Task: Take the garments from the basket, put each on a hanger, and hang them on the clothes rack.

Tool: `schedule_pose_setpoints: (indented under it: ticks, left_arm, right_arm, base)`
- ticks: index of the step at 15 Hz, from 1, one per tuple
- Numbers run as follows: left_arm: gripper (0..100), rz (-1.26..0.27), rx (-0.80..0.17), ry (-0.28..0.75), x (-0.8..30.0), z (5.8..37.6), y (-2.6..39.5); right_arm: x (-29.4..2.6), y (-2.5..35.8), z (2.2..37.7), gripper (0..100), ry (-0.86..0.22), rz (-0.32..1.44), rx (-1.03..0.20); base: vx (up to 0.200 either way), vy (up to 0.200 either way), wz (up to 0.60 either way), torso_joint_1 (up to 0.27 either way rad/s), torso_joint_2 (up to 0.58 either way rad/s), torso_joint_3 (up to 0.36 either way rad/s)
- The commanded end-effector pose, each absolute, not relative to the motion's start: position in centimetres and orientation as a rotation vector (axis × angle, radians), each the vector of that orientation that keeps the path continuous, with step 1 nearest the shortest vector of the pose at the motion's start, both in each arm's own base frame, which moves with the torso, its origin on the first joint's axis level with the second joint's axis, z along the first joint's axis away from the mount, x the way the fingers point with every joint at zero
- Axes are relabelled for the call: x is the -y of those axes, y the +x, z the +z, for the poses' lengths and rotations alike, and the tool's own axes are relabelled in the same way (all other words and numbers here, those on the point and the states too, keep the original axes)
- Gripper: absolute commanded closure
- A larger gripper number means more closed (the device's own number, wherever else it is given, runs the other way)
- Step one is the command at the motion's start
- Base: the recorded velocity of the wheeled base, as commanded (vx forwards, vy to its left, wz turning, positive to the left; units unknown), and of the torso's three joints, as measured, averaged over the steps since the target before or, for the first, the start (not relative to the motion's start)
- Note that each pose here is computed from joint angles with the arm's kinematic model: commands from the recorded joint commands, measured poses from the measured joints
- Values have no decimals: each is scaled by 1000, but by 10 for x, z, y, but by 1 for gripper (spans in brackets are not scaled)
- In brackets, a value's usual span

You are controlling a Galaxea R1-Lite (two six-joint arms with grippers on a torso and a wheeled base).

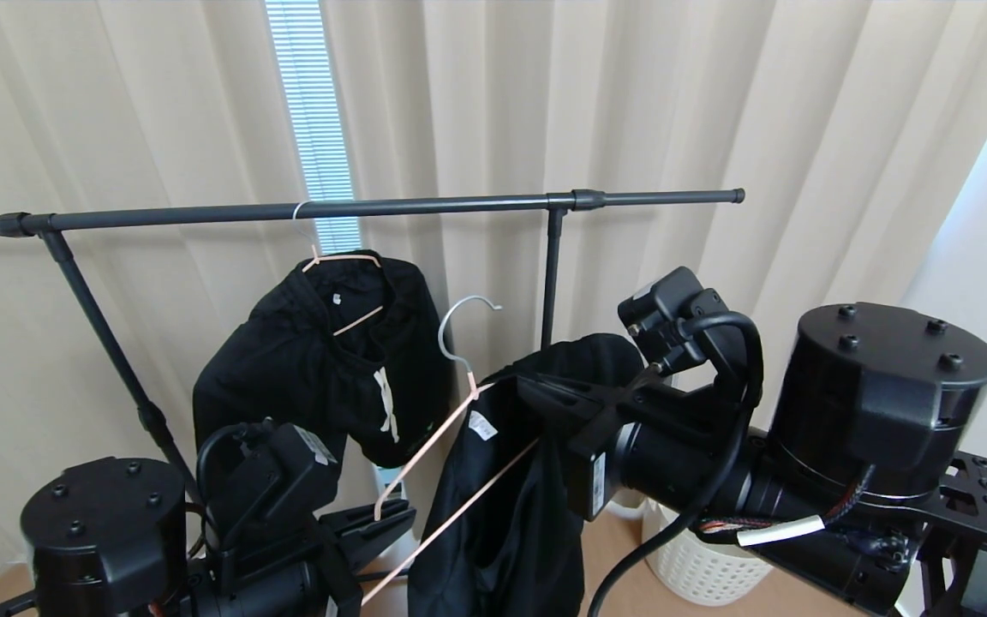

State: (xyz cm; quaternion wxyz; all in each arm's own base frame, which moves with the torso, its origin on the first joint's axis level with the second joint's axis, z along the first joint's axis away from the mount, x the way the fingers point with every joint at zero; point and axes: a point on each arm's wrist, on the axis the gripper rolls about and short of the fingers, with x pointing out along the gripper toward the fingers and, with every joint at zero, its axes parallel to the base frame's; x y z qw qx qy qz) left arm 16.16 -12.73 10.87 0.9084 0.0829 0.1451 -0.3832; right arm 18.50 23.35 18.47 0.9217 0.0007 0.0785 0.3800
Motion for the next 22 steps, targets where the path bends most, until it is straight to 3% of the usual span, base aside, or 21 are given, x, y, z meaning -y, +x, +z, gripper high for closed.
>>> schedule_pose_setpoints:
  ticks: [1, 15, 16, 22]
  left_arm:
    - [100, -791, -298, 169, 127, 109, 161]
    - [100, -790, -223, 146, 127, 114, 161]
    - [100, -791, -223, 147, 127, 114, 161]
    - [100, -790, -218, 137, 127, 115, 161]
  right_arm:
    - [-234, 185, 184, 100, 0, 779, -164]
    - [-234, 185, 177, 100, -15, 778, -186]
    - [-235, 186, 174, 0, -21, 776, -194]
    - [-233, 184, 172, 0, -37, 777, -197]
  base:
    - [0, 0, 0, 0, 0, 0]
    - [0, 0, 0, 0, 0, 0]
    - [0, 0, 0, 0, 0, 0]
    - [0, 0, 0, 0, 0, 0]
